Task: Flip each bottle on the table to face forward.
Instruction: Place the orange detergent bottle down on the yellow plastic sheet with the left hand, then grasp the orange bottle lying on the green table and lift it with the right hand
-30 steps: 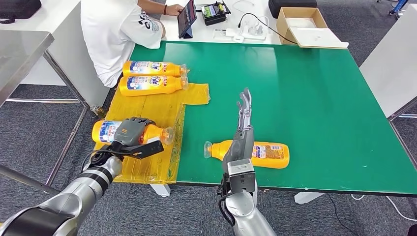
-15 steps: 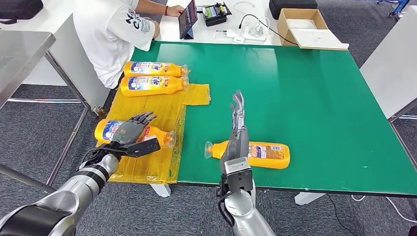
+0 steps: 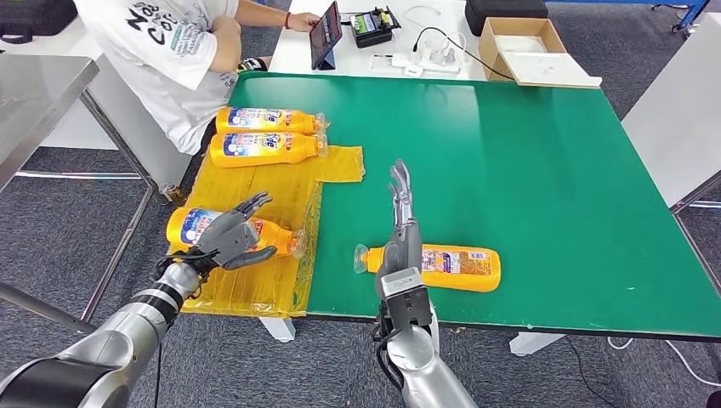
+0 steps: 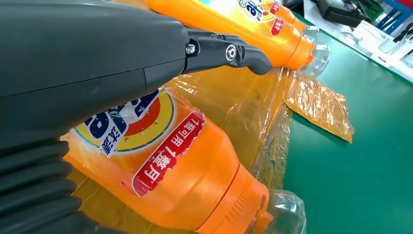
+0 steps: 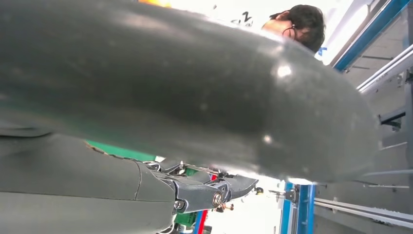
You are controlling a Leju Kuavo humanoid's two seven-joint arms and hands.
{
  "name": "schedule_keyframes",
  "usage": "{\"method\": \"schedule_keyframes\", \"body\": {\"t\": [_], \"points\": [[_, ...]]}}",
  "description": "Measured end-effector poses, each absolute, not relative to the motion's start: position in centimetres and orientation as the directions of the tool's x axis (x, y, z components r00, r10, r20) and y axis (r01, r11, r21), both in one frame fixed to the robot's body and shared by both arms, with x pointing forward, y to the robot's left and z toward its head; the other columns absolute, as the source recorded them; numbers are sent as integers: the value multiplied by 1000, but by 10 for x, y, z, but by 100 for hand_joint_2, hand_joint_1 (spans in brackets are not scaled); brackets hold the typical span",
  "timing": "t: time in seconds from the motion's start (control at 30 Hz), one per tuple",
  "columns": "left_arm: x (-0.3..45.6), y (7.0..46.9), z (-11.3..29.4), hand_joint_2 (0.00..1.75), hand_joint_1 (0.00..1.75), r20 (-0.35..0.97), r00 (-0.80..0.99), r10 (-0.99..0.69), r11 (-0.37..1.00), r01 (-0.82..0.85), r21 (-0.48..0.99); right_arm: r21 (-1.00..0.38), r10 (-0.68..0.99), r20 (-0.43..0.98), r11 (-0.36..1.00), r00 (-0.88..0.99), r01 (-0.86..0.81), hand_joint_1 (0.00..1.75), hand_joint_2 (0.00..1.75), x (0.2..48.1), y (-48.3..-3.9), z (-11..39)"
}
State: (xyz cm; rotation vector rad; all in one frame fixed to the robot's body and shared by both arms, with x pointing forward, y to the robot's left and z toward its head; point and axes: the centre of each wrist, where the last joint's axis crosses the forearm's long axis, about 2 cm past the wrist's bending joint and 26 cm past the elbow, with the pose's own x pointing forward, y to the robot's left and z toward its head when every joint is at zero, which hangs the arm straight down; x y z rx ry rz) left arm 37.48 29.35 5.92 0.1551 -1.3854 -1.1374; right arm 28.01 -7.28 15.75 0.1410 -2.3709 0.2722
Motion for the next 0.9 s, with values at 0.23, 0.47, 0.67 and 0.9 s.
{"method": "schedule_keyframes", "body": {"t": [0.23, 0.47, 0.67, 0.9], "points": [[373, 295, 58, 0, 0, 695, -204, -690, 519, 529, 671, -162, -18, 693, 970, -721, -180, 0, 0, 282, -73, 155], [370, 290, 55, 131, 0, 817, -156, -555, 704, 436, 561, -150, -17, 699, 974, -714, -170, 0, 0, 282, -73, 153], [368, 284, 54, 175, 0, 874, -161, -459, 814, 319, 486, -160, -3, 701, 974, -713, -161, 0, 0, 281, -74, 152], [341, 270, 87, 175, 0, 791, -281, -544, 762, -561, 324, -416, 250, 732, 900, -633, -126, 0, 175, 283, -91, 130]]}}
